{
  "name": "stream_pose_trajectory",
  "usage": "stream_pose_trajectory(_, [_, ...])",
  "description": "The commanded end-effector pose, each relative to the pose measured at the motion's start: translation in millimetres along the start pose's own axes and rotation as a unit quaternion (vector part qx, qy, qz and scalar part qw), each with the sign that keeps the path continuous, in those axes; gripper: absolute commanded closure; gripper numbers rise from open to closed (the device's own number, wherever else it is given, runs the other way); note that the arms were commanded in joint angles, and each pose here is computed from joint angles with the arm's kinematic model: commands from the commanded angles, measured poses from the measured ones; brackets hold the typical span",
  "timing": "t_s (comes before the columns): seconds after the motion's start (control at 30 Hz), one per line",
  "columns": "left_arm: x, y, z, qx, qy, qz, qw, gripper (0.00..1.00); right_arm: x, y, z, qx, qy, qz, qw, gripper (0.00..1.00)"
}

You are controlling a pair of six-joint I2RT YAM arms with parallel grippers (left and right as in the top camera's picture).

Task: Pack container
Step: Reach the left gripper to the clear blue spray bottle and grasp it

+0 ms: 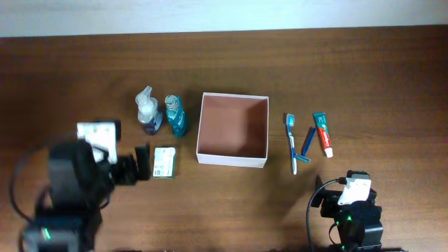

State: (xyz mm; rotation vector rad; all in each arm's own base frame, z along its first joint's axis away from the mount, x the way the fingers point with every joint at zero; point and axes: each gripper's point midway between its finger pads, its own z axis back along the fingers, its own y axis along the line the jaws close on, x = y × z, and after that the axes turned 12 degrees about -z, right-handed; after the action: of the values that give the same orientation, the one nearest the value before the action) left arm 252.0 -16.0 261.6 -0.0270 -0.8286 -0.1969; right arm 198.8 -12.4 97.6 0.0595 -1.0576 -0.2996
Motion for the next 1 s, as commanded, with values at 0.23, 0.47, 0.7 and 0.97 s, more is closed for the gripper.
stream_pose_trajectory(0.23, [42, 14, -90, -0.044, 0.140, -0.027, 0.989, 0.00, -1, -2, -1, -0.004, -0.001, -0.006, 1.000, 0.01])
stream_pose_trajectory(0.47, [27, 29, -155, -0.034, 0.186, -0.065, 0.980, 0.00, -1, -2, -1, -0.004, -0.001, -0.006, 1.000, 0.01])
stream_pose_trajectory(0.7, [44, 47, -180, 0.006, 0.154, -0.114, 0.982, 0.00, -1, -2, -1, -0.004, -0.001, -0.006, 1.000, 0.01])
stream_pose_trajectory(0.97, [30, 46, -216, -0.008, 0.174, -0.113, 0.978, 0.02, -1, -2, -1, -0.004, -0.001, -0.006, 1.000, 0.01])
